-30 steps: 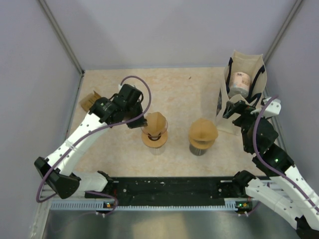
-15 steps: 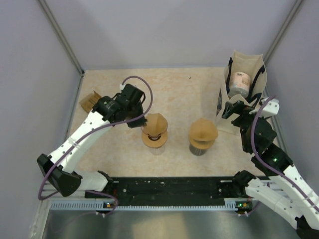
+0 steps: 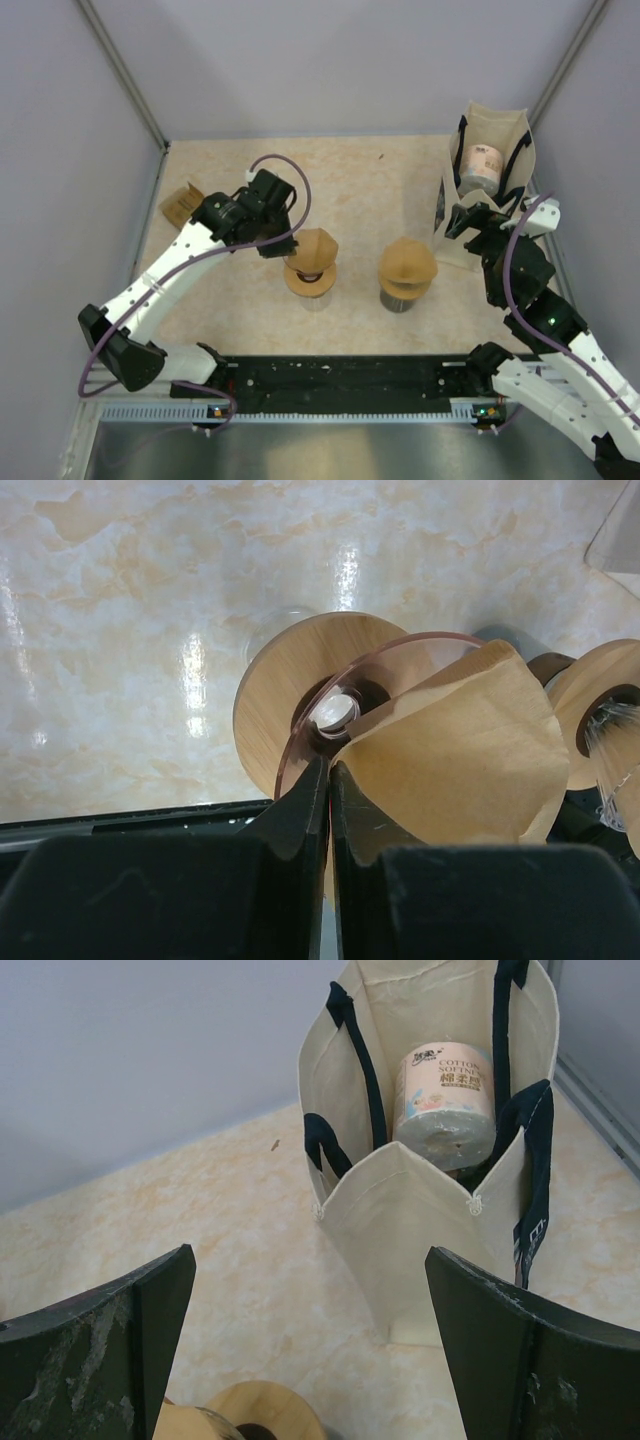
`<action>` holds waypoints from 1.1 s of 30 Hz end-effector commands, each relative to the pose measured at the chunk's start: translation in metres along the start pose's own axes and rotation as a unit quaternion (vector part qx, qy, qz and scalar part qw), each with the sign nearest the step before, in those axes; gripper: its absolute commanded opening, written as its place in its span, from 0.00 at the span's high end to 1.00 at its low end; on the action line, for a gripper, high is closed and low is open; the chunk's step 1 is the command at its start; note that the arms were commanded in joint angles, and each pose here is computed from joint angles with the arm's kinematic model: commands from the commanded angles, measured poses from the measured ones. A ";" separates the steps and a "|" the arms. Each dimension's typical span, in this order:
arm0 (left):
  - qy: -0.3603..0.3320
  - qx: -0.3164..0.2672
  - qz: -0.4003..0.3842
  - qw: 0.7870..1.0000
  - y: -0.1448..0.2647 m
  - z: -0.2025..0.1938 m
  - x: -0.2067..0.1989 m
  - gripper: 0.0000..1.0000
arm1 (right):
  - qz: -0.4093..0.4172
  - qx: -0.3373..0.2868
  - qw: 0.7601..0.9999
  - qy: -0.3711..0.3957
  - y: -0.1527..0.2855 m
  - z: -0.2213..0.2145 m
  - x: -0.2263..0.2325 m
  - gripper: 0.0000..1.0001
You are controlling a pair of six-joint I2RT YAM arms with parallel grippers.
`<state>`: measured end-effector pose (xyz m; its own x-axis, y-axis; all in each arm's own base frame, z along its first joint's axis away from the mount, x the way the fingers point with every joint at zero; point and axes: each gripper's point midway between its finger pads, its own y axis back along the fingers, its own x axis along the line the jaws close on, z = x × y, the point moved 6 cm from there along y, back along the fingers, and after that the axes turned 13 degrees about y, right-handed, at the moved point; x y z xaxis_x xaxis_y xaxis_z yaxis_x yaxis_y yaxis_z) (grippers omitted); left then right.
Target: Place the coffee filter in the dripper
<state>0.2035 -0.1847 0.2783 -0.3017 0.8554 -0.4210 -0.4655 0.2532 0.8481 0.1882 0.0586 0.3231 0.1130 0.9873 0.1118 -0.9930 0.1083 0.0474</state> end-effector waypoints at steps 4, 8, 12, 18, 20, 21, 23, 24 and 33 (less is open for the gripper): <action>-0.021 -0.007 -0.006 1.000 0.007 0.001 -0.009 0.89 | 0.003 -0.014 1.000 -0.010 0.000 0.005 0.001 0.01; -0.022 -0.015 -0.002 1.000 0.012 0.004 -0.008 0.84 | 0.003 -0.014 1.000 -0.010 0.000 0.005 0.001 0.01; -0.023 -0.024 -0.010 0.999 0.020 0.005 -0.009 0.81 | 0.005 -0.013 1.000 -0.012 0.000 0.005 0.002 0.01; -0.027 -0.031 -0.003 0.999 0.027 0.006 -0.006 0.69 | 0.008 -0.013 1.000 -0.012 0.000 0.005 0.003 0.01; -0.028 -0.035 -0.003 0.999 0.029 0.007 -0.005 0.67 | 0.011 -0.013 1.000 -0.012 -0.001 0.005 0.004 0.01; -0.028 -0.041 -0.004 0.999 0.031 0.008 -0.004 0.66 | 0.012 -0.014 1.000 -0.013 -0.001 0.005 0.004 0.01; -0.027 -0.048 -0.007 0.998 0.035 0.010 -0.005 0.64 | 0.011 -0.012 1.000 -0.011 -0.001 0.004 0.004 0.01; -0.027 -0.052 -0.015 0.998 0.039 0.011 -0.006 0.62 | 0.011 -0.012 1.000 -0.011 -0.001 0.005 0.004 0.01; -0.037 -0.076 -0.098 0.992 0.072 0.022 -0.028 0.47 | 0.010 -0.014 1.000 -0.010 0.000 0.005 0.003 0.01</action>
<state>0.1972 -0.1778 0.3260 -0.2229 0.8626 -0.4542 -0.5625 0.2667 0.7826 0.1887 0.0599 0.3242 0.1044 0.9874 0.1186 -0.9941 0.1001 0.0414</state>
